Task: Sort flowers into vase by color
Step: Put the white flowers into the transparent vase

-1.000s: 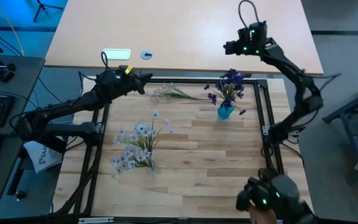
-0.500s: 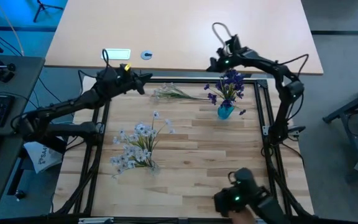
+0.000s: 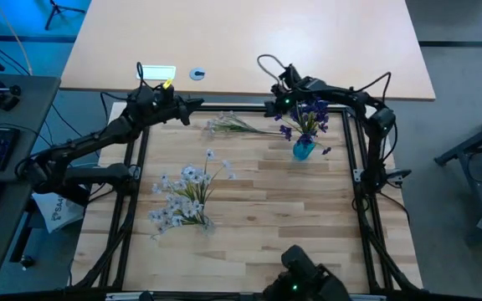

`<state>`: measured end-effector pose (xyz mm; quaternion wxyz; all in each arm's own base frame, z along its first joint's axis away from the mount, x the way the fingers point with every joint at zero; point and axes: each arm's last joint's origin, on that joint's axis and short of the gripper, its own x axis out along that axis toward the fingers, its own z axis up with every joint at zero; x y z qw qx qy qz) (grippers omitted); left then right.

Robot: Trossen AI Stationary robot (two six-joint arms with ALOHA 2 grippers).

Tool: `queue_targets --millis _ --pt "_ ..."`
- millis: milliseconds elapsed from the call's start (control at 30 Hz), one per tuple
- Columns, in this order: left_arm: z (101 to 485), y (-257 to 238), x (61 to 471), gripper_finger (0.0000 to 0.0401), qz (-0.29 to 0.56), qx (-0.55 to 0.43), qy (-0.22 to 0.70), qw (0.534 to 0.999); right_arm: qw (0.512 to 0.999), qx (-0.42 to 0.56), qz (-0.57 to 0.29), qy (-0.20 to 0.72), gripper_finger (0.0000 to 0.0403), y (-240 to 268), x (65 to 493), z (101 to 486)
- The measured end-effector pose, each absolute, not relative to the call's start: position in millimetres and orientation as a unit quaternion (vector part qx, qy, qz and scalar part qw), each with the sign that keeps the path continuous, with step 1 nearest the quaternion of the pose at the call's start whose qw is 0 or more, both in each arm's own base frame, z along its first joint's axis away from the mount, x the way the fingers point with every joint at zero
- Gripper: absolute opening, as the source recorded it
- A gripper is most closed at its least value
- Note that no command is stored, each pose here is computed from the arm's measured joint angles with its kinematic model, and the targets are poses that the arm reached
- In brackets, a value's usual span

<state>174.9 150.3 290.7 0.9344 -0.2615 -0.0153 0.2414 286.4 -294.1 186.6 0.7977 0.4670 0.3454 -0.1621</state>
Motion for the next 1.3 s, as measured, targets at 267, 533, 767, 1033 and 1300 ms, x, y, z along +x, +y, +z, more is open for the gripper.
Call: queue_targets --millis 267,533,767,1033,1300 --pt "291 149 176 0.0000 0.229 -0.287 -0.020 0.930 0.824 0.379 -0.151 0.393 0.0075 -271 306 184" --pt "297 149 177 0.0000 0.217 -0.298 -0.053 0.928 0.824 0.323 -0.163 0.436 0.0184 -261 316 170" --pt "301 148 177 0.0000 0.209 -0.300 -0.071 0.928 0.818 0.291 -0.162 0.469 0.0200 -257 324 150" --pt "301 147 178 0.0000 0.206 -0.298 -0.069 0.929 0.821 0.215 -0.179 0.497 0.0193 -251 329 148" --pt "301 146 179 0.0000 0.204 -0.291 -0.067 0.932 0.818 0.222 -0.159 0.507 0.0193 -247 329 147"
